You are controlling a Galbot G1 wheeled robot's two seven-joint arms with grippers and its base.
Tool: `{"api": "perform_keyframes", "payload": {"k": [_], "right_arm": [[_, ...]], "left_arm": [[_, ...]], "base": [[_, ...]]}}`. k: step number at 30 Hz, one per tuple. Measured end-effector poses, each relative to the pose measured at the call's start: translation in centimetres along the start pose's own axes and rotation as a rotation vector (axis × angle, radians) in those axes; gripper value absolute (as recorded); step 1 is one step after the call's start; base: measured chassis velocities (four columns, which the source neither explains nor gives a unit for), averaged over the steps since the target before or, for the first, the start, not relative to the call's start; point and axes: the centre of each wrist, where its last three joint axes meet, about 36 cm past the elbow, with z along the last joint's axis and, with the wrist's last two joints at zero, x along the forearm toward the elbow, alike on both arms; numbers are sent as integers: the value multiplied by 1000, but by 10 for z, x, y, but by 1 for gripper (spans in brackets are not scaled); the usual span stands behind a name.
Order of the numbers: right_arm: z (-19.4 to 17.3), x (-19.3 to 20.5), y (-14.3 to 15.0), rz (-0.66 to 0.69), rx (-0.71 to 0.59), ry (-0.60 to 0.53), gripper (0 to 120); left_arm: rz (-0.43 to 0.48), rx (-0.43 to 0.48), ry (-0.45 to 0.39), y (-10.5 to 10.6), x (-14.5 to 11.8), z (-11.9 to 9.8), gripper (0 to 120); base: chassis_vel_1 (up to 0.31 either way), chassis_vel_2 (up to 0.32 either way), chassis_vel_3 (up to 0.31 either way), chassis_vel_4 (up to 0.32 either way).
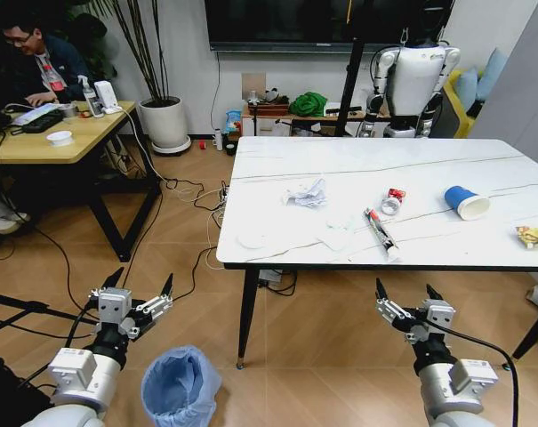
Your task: Pick up the trash bin and place the trash from the table into it.
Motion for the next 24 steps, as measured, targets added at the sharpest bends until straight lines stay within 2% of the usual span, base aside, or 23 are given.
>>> {"api": "perform_keyframes", "payload": {"k": [24], "right_arm": [[-1,1,0,13,1,-5,100]], "left_arm": [[26,1,20,1,-1,3,100]], "base": [[0,0,0,0]]}}
